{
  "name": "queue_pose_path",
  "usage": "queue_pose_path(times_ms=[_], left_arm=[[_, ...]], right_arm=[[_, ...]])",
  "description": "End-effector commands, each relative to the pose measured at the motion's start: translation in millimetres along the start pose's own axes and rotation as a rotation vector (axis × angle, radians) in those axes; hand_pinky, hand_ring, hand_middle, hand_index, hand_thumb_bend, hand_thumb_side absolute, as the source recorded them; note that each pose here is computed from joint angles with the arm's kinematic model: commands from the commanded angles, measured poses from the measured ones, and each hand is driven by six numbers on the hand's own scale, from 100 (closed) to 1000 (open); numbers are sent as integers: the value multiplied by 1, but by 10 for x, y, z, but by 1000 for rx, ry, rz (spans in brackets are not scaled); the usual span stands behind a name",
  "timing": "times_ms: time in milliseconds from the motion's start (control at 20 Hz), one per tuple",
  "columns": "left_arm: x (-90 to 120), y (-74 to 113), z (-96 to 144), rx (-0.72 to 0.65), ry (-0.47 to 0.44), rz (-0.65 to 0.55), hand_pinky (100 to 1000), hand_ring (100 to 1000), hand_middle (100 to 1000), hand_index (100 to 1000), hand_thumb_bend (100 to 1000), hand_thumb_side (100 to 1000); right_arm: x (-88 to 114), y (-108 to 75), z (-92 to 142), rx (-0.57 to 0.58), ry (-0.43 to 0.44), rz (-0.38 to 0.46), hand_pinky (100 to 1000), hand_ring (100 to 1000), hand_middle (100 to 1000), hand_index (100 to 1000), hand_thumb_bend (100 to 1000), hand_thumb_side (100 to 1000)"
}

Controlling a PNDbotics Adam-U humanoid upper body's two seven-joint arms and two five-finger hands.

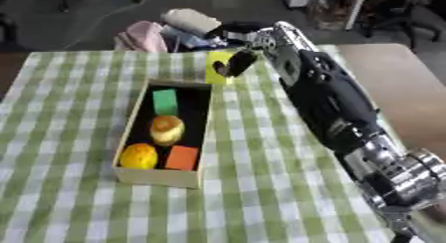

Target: Pick up objects on the table and place them in the box.

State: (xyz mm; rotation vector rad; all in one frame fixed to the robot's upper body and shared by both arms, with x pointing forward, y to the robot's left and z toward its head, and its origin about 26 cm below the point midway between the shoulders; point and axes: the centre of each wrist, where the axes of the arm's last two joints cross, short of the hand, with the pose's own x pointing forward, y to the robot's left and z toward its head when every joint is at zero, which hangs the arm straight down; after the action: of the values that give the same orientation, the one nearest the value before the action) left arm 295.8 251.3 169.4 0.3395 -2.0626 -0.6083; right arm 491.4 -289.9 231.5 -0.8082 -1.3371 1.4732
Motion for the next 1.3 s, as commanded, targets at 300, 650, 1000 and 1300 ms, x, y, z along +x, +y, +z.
queue_pose_path(times_ms=[300,650,1000,1300], left_arm=[[106,-4,-57,-39,-57,3,688,623,674,806,226,638],[114,-32,-61,-55,-63,9,687,622,673,806,227,643],[109,-50,-50,-66,-59,7,687,622,672,806,228,646],[107,-56,-47,-70,-58,7,686,621,671,806,230,648]], right_arm=[[-367,-13,99,-73,151,-43,930,966,963,1000,100,245],[-416,66,93,-94,185,-41,952,987,975,1000,100,244],[-493,129,109,-99,236,-37,951,987,967,1000,100,252],[-550,206,114,-75,268,-60,939,966,925,1000,100,254]])
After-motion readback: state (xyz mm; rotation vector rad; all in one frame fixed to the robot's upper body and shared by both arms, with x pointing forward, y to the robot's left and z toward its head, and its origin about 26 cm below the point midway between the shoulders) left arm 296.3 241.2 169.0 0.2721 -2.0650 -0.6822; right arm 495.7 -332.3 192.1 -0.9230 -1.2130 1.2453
